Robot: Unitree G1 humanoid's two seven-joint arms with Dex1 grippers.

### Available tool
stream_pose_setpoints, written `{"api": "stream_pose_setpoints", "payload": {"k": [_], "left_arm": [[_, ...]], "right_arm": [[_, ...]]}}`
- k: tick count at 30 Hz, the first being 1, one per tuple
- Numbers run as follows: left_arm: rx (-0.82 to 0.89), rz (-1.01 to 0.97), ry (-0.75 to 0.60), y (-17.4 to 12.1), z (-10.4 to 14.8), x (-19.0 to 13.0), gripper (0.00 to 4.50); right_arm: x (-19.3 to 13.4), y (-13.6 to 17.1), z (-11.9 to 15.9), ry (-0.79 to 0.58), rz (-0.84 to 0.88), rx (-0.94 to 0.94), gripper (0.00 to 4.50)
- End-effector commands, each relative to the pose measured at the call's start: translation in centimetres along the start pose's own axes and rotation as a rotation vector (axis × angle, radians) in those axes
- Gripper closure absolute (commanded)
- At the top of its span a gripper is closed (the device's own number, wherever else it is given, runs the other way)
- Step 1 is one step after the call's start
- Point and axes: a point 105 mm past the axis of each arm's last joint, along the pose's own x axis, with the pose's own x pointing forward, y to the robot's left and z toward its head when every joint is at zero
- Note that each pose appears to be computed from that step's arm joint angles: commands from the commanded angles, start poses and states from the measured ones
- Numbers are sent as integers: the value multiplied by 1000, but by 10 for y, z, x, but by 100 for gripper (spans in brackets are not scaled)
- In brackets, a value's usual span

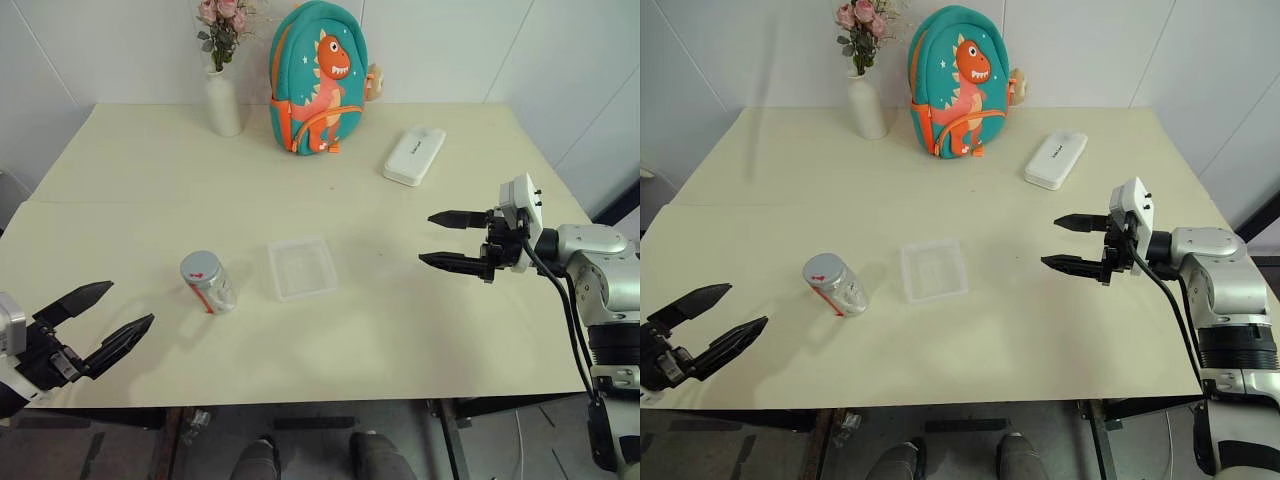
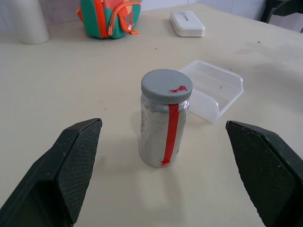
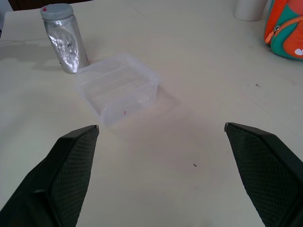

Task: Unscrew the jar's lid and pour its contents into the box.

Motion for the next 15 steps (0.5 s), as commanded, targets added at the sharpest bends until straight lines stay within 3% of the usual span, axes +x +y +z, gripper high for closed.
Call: {"api": "stream_pose_setpoints", "payload": {"k": [1, 15], "left_arm": [[35, 4, 3, -4, 7, 3, 0], [-20, 109, -20, -38, -18, 23, 0]], "right_arm": [[-6, 1, 14, -43, -13, -30, 2], [2, 3, 14, -33, 41, -7, 2]]}}
